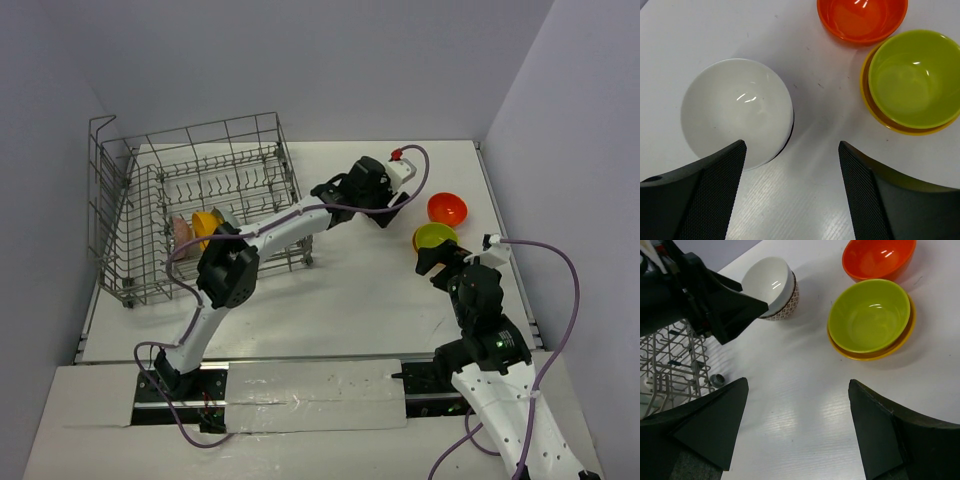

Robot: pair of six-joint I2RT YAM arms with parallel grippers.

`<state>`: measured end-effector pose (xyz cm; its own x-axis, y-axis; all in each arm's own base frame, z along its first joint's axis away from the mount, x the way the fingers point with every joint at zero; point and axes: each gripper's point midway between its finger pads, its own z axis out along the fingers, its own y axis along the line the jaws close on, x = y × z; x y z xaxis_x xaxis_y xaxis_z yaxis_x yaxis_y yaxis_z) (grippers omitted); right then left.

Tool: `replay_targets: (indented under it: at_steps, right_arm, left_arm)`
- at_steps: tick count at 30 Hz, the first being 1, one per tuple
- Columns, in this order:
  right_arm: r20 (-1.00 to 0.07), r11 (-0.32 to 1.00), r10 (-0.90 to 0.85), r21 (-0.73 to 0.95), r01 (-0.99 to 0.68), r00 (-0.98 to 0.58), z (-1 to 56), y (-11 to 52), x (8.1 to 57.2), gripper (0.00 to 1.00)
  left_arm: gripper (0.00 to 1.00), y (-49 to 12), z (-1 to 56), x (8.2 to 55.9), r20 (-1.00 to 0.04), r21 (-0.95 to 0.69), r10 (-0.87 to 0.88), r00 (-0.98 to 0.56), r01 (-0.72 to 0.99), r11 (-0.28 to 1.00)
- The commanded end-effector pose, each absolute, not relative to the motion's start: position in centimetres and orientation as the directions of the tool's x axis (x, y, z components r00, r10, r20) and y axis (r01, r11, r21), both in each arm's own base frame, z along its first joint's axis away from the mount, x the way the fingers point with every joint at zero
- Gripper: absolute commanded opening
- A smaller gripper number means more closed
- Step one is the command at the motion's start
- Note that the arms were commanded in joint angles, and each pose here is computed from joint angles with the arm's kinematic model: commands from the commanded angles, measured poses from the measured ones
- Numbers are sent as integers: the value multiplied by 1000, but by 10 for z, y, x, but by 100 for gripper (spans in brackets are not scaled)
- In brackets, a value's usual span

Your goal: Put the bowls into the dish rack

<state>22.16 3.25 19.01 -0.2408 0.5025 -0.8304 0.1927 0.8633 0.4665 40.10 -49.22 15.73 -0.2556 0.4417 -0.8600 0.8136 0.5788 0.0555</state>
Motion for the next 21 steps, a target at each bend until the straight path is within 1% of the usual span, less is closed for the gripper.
replay_targets:
  at_steps: [1,8,11,17,18,19,20,21]
  right_arm:
    - [-836,856,514,485,179,-193,212,30,220,88]
    - [-833,858,513,484,173,-208,207,32,219,88]
    - [-834,858,512,484,172,-205,207,31,219,88]
    - [-835,858,511,483,175,-204,206,31,219,88]
    - [-835,858,512,484,174,-202,206,31,219,88]
    - [-835,858,512,484,174,-202,207,31,219,88]
    - [-835,858,512,484,174,-204,206,31,219,88]
    - [-834,857,513,485,171,-202,206,32,220,88]
  left_arm:
    - [80,-506,167,406,-878,69,431,-207,837,543]
    - [75,-509,134,420,-864,96,454,-218,813,574]
    - [69,-512,127,425,-864,107,456,-213,808,579]
    - [50,-513,126,427,-869,102,447,-213,807,582]
    - [44,-513,126,426,-870,100,445,-214,807,582]
    - [41,-513,130,426,-874,100,438,-210,805,584]
    - [35,-511,129,426,-872,101,442,-212,805,585]
    - [33,-511,128,426,-871,98,441,-215,804,586]
